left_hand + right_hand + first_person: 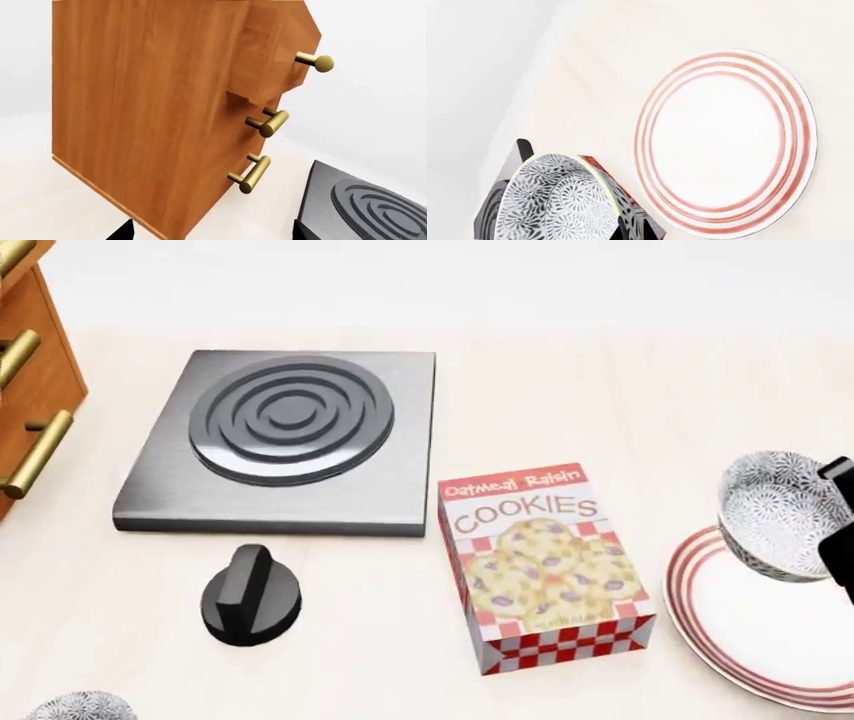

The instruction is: Pick the akita bowl from table center and place it on the plate.

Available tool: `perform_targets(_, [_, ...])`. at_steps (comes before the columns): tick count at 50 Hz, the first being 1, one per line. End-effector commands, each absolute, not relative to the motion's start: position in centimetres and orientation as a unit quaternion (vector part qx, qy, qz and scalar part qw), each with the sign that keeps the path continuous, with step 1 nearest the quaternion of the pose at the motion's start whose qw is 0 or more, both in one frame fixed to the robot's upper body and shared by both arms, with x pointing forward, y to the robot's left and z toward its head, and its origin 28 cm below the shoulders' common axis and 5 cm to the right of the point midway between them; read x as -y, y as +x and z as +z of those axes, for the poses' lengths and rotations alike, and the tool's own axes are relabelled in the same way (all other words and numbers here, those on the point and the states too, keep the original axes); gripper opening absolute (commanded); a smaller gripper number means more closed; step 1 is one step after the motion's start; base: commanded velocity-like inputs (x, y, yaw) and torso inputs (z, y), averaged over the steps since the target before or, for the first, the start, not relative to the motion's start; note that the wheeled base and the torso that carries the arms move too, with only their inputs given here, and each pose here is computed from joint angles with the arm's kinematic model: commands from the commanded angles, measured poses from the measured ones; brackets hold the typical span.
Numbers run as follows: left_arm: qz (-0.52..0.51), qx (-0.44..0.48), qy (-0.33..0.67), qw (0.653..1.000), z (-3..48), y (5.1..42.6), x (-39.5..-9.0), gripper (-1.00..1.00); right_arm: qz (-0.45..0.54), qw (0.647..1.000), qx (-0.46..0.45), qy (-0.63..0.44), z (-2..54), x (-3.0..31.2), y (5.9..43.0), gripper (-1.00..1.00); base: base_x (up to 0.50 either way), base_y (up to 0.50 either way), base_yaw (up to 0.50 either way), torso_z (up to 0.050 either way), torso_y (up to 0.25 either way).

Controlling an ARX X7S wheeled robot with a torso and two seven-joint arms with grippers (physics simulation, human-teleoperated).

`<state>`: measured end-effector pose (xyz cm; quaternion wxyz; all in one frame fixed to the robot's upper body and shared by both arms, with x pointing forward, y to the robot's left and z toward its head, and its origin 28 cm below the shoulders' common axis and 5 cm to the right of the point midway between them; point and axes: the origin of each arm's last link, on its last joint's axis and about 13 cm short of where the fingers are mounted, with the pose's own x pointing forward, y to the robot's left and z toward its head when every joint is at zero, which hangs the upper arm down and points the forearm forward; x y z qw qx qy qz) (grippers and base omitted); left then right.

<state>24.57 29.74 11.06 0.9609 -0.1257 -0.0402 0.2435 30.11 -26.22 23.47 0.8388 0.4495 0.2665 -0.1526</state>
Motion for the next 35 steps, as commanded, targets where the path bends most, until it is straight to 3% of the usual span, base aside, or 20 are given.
perform_targets(1, [0.22, 0.053, -0.14, 0.964, 10.4, 24.0, -29.4, 1.0, -0.153, 0.813, -0.274, 0.49, 23.3, 26.3, 31.1, -1.0, 0.0, 0.0, 0.0, 0.021, -0.191])
perform_targets(7, [0.223, 0.068, -0.121, 0.965, 10.5, 24.0, -29.6, 1.0, -0.161, 0.817, -0.267, 0.485, 23.6, 26.4, 31.0, -1.0, 0.0, 0.0, 0.0, 0.001, 0.0])
perform_targets(21, [0.22, 0.059, -0.146, 0.963, 10.7, 24.1, -29.5, 1.0, -0.16, 0.817, -0.259, 0.49, 23.9, 26.6, 31.0, -1.0, 0.0, 0.0, 0.0, 0.003, -0.167])
perform_targets(35, [0.224, 0.069, -0.133, 0.963, 10.7, 24.1, -29.7, 1.0, -0.169, 0.812, -0.257, 0.497, 23.9, 27.0, 32.1, -1.0, 0.0, 0.0, 0.0, 0.0, -0.015])
